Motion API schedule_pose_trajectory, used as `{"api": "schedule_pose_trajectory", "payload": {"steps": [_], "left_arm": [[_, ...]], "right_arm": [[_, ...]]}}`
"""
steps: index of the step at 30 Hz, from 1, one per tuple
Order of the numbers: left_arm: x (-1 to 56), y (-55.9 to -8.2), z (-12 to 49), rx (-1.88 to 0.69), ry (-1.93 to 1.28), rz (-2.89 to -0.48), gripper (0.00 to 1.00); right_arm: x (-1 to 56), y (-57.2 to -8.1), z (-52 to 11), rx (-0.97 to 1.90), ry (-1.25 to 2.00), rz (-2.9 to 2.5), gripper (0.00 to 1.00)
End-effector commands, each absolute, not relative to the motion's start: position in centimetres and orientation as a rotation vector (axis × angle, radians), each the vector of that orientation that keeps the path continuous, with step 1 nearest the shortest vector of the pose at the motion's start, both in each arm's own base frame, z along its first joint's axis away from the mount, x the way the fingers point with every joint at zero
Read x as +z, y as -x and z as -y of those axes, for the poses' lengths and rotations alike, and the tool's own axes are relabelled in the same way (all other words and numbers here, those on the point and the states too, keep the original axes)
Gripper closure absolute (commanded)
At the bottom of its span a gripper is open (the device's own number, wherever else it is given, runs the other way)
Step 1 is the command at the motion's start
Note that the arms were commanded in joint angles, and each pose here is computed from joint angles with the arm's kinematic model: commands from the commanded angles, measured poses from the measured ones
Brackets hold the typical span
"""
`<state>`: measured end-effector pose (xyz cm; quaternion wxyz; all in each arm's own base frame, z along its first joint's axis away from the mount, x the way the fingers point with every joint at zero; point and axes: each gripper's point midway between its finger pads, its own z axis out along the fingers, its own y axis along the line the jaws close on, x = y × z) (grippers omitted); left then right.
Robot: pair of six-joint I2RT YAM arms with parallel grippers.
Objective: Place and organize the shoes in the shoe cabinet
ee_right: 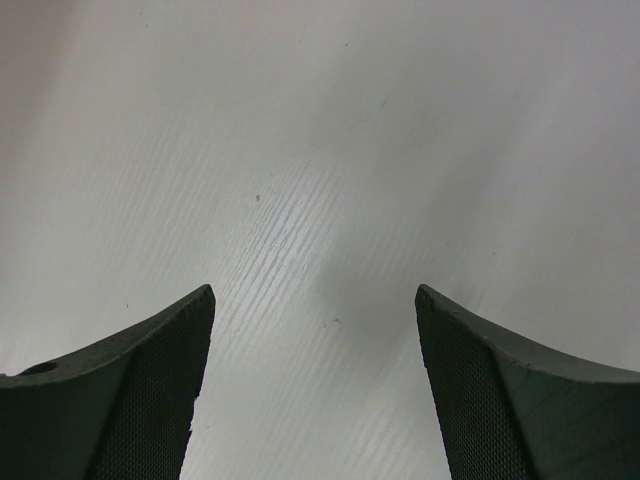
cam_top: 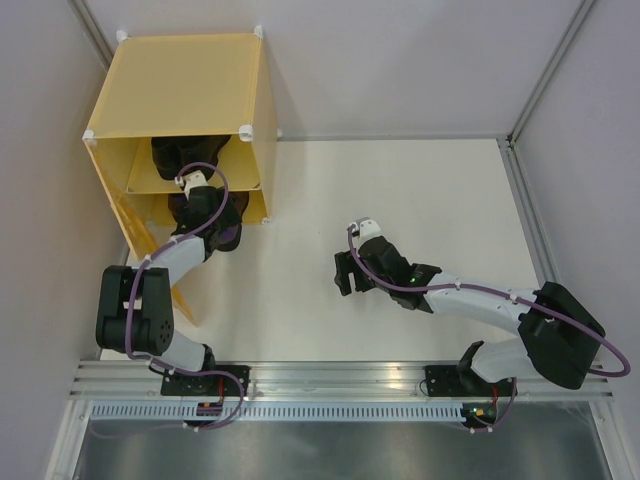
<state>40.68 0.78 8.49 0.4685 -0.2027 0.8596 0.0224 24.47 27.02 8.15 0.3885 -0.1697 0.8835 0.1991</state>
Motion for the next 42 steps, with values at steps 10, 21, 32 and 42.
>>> {"api": "schedule_pose_trajectory", "payload": {"steps": [10, 21, 32, 42], "left_arm": [[8.4, -40.7, -0.6, 0.038, 0.518, -2.161, 0.04], [9.1, -40.0, 0.1, -0.002, 0.512, -2.188, 0.53], [15.3, -42.7, -0.7, 0.029, 0.47, -2.054, 0.89], [14.7, -45.4, -2.3, 0.157, 0.413, -2.003, 0.84]], "right_arm": [[8.9, -25.2, -27.2, 0.507, 0.417, -2.208, 0.15], [8.8, -25.2, -27.3, 0.51, 0.418, -2.21, 0.15], [8.7, -25.3, -27.3, 0.503, 0.416, -2.212, 0.15], [8.5, -25.4, -27.2, 0.494, 0.415, -2.217, 0.15]]}}
